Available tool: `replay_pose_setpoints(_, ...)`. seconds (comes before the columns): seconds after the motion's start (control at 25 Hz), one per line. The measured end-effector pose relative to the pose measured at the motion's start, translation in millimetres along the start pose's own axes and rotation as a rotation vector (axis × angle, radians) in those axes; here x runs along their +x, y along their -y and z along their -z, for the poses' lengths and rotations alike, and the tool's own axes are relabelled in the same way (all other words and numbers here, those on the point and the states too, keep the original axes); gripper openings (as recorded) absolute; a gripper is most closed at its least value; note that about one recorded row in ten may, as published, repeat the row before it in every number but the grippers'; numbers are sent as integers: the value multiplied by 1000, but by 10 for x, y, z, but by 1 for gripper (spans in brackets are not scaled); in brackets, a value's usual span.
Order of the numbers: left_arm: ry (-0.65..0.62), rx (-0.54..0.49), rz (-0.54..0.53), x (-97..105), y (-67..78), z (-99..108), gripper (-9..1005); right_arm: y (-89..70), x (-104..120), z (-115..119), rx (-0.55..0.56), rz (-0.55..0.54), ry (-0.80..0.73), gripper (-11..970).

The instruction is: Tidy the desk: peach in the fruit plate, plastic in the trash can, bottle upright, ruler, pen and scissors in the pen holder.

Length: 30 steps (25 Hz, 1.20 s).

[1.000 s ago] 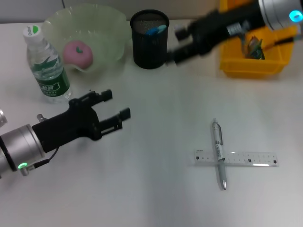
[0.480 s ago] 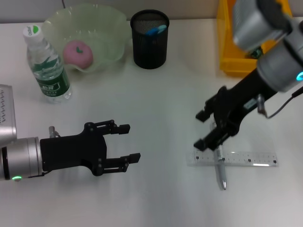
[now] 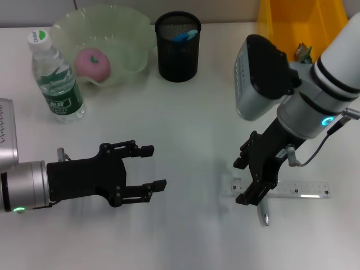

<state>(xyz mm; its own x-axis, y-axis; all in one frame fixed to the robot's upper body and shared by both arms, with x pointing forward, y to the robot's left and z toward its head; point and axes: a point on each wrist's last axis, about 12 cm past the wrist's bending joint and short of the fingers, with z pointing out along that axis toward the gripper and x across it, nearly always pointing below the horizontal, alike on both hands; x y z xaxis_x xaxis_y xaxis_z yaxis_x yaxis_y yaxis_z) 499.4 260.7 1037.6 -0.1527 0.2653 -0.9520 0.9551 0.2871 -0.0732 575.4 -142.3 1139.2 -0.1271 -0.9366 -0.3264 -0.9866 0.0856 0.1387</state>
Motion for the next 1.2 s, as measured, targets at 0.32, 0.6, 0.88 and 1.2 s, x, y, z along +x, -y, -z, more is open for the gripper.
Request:
replay_pose_setpoints(0.32,3,-1,9,-1,3,-2,757,-33,-32,-103,13,56,-34,766)
replay_pose_setpoints(0.6,3,-5,12,1,1,-7,757,-38,-52,-137,23,84,-42,755)
replay_pose_setpoints(0.88,8,-9,10,-15,-14,-19,757,-39,-78,-198,43,110,-57,676)
replay_pose_setpoints(1.2,13,-8,8,-27,-20,-22,757,-23,-74,-204,59,110,-57,473)
